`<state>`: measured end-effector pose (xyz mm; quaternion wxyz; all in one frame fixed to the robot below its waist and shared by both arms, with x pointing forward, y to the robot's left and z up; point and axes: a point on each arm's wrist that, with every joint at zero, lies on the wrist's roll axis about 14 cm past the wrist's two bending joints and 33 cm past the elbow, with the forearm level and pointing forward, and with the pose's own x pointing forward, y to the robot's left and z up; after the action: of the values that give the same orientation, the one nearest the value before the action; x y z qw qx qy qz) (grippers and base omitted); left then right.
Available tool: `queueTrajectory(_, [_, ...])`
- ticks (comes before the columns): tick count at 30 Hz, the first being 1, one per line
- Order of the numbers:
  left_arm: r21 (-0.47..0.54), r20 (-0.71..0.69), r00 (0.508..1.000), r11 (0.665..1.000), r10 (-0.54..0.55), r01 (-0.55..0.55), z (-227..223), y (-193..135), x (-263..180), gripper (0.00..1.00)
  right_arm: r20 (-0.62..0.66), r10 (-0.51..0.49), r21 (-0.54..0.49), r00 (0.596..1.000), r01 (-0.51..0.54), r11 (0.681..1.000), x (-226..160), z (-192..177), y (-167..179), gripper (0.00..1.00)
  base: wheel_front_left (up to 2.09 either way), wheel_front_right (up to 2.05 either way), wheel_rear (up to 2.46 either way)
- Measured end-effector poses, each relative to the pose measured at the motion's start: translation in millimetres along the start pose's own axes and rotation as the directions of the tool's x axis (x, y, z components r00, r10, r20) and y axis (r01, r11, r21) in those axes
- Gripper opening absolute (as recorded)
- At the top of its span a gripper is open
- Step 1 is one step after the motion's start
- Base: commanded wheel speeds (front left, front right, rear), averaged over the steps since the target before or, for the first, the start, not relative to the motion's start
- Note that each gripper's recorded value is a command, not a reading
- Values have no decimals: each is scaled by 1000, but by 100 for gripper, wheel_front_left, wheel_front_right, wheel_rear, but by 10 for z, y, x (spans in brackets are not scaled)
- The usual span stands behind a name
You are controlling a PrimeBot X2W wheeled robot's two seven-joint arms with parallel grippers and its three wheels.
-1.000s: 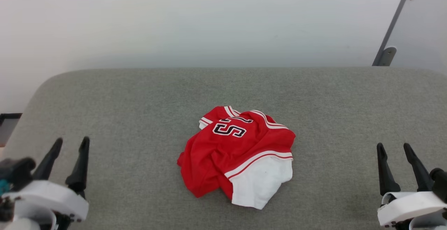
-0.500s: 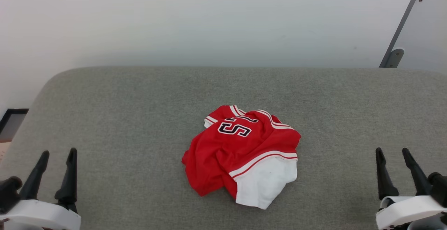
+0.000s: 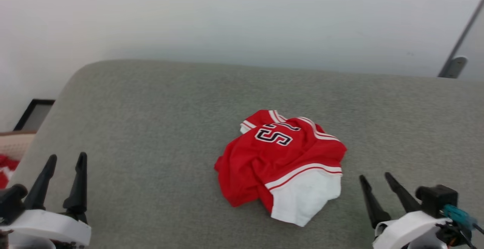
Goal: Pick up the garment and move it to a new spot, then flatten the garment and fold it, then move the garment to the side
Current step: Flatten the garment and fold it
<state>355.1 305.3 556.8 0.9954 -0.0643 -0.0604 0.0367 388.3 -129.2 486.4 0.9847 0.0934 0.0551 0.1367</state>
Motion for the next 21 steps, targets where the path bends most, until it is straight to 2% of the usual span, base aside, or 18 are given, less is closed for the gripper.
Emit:
queueTrajectory(6, [-3,-5,1000,1000,28,-28,-24,82,-65,100,-162,92,-2,983,-93,996,156,-274,245,100,0,0,0])
queueTrajectory(12, [-14,-28,998,998,62,-62,-115,153,-123,100,-346,126,-18,930,-141,990,226,-606,322,100,0,0,0])
queueTrajectory(21, [-25,-64,993,995,97,-98,-255,236,-163,100,-507,128,-18,852,-159,987,325,-966,363,100,0,0,0])
